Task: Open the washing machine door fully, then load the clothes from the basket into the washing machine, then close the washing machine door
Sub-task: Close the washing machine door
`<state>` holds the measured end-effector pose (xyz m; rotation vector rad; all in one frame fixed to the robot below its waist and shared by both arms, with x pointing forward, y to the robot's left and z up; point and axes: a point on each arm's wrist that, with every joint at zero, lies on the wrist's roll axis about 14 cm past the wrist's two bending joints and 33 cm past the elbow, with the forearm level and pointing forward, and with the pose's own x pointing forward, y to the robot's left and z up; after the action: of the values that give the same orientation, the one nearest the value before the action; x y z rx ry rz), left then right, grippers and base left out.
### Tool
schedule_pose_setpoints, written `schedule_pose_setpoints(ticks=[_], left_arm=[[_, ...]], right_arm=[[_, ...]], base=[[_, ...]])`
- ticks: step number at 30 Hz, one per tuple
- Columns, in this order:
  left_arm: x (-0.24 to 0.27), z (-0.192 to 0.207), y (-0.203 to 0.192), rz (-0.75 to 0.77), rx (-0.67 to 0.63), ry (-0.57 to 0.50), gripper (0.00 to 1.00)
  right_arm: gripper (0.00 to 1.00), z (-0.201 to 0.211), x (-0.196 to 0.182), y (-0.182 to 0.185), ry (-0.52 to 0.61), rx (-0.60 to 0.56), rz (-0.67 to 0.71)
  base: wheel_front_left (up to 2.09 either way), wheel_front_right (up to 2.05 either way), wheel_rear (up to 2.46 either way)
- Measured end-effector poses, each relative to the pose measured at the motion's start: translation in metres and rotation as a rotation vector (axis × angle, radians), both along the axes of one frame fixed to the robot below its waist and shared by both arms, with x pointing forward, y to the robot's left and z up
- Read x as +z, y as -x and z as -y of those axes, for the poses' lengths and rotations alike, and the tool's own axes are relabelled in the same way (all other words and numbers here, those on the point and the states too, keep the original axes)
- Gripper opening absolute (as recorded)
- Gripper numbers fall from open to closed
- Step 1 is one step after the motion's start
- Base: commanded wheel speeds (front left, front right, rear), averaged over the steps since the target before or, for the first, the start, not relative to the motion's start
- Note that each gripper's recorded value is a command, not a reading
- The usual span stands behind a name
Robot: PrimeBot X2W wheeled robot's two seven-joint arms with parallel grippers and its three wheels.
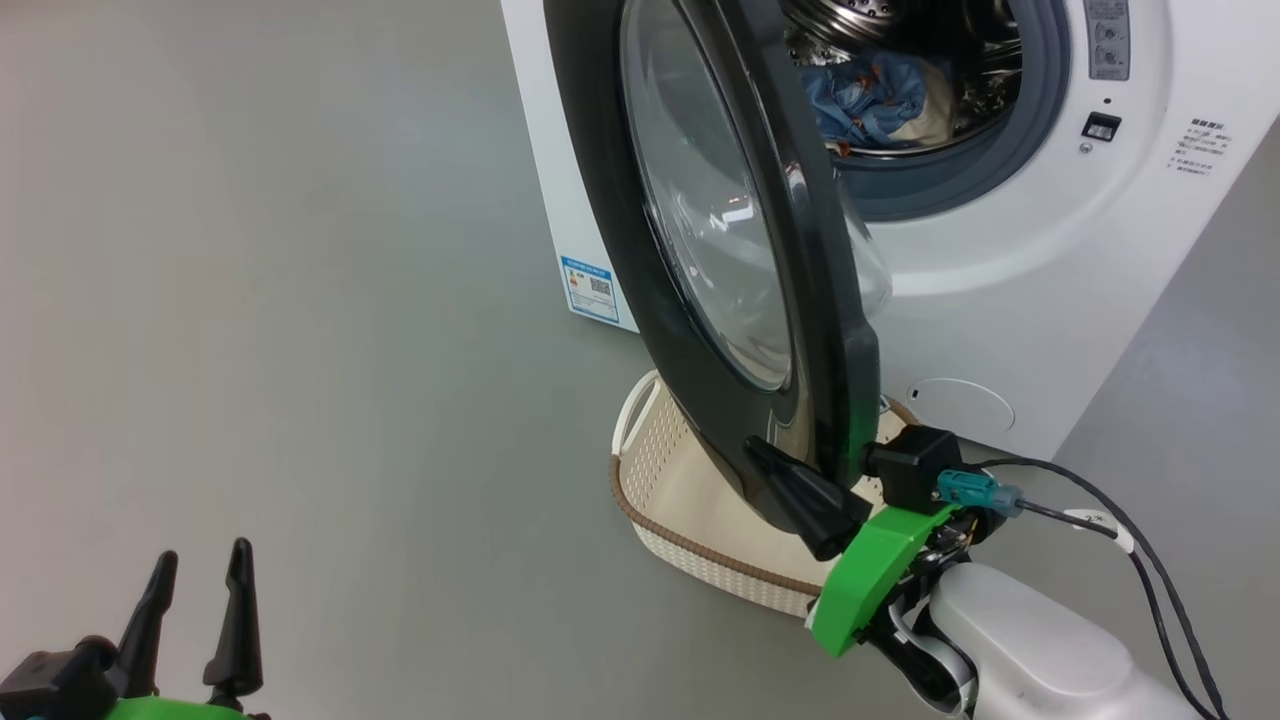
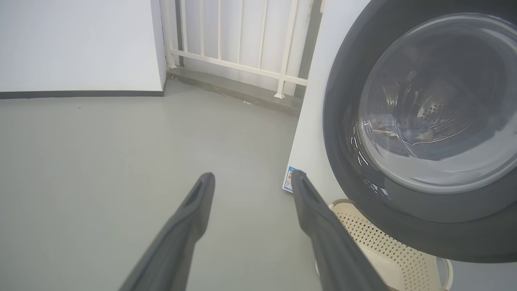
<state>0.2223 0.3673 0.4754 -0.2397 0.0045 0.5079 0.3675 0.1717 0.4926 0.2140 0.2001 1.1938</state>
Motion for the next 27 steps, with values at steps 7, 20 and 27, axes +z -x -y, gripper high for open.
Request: schedule_pose_setpoints(ticks=[7, 20, 27], left_arm=[[0.000, 0.000, -0.007, -0.006, 0.004, 0.003, 1.00], [-0.004, 0.000, -0.022, -0.032, -0.010, 0.000, 1.00], [-0.003, 0.004, -0.049, -0.041, -0.049, -0.005, 1.00]], right_arm=[[0.00, 0.007, -0.007, -0.019, -0.004, -0.042, -0.024], [0.00, 0.040, 0.002, -0.083, -0.041, -0.206, 0.006], [0.00, 0.052, 0.010, -0.125, -0.069, -0.277, 0.027]], base=[[0.00, 0.00, 0.00], [0.00, 0.00, 0.00], [0.00, 0.00, 0.00]])
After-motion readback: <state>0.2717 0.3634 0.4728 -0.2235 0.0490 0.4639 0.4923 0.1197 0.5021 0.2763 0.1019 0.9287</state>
